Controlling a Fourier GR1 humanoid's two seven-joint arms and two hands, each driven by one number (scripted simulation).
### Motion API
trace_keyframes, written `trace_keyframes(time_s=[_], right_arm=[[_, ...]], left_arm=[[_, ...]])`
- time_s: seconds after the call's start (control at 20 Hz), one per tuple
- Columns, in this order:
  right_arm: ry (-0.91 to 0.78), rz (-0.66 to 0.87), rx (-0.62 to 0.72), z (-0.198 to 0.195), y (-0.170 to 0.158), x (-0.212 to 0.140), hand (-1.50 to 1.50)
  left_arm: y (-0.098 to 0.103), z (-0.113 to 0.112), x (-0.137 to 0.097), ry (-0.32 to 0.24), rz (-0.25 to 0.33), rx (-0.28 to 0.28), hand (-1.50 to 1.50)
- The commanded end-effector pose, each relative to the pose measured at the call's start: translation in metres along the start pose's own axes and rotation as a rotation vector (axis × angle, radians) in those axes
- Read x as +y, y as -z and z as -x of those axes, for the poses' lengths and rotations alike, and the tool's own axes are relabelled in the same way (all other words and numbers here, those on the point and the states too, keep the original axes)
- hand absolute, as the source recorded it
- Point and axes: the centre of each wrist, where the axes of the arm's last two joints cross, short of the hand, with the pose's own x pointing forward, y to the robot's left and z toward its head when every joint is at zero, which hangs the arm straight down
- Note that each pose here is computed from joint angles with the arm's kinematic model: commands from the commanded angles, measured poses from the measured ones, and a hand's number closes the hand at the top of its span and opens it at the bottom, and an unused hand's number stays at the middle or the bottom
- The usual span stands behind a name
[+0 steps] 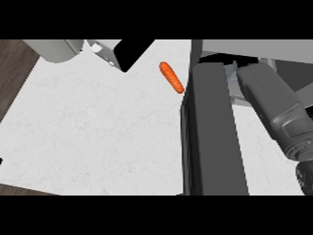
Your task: Pick up the milk, place it into the microwave and close the microwave
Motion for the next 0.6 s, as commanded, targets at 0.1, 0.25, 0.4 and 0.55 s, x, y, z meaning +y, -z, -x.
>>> trace_keyframes(time_s=[0.1, 0.25, 0.4, 0.55], right_arm=[[0.047, -0.017, 0.002, 0.008, -0.005, -0.001, -1.5], [0.108, -0.038, 0.009, 0.022, -0.005, -0.027, -1.5], [0.139, -0.074, 0.015, 0.042, -0.02, -0.032, -1.5], [0.274, -0.119, 0.021, 0.042, -0.023, -0.025, -1.5]], left_arm=[[0.002, 0.009, -0.011, -0.022, 0.018, 0.01, -1.5], [0.008, 0.016, -0.014, -0.023, 0.033, 0.01, -1.5], [0.007, 0.03, -0.029, -0.083, 0.089, 0.01, -1.5], [0.007, 0.041, -0.029, -0.082, 0.154, 0.038, -1.5]])
